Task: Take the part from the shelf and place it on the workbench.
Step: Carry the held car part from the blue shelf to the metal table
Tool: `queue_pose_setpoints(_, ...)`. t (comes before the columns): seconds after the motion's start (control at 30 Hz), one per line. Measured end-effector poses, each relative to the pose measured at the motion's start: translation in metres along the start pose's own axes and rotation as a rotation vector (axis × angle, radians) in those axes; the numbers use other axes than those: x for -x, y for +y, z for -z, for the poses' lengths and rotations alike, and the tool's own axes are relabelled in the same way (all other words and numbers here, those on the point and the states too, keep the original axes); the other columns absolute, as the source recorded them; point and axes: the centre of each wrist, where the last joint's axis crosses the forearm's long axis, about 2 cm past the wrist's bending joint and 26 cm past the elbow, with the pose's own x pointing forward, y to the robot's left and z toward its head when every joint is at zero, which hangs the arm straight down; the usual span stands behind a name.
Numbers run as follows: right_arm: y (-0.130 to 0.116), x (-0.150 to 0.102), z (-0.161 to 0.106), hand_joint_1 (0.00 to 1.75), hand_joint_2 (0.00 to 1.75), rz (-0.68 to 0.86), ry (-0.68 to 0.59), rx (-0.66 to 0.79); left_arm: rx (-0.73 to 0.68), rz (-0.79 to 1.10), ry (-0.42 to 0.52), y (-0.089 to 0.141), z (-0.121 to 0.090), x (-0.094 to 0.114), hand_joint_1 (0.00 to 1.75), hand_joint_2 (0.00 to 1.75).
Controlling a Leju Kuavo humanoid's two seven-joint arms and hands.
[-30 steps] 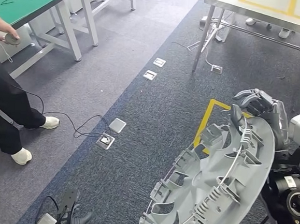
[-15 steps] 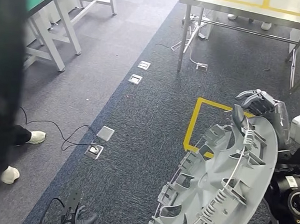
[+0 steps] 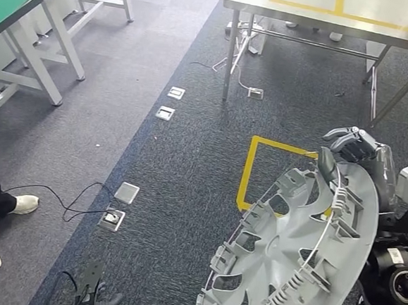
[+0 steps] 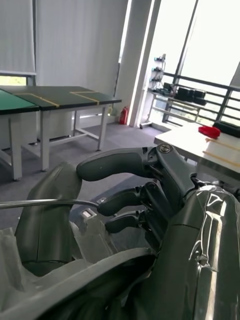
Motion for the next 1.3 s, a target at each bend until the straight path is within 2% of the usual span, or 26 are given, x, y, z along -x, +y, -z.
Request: queue_pose_setpoints(1.3,-0.0015,-0.0056,-0.0003,1.75,1.75,0.004,-0.007,0.009,0.007,0.001,-0.015,-0.0034,0.0014,-0.0029,0.0,1.75)
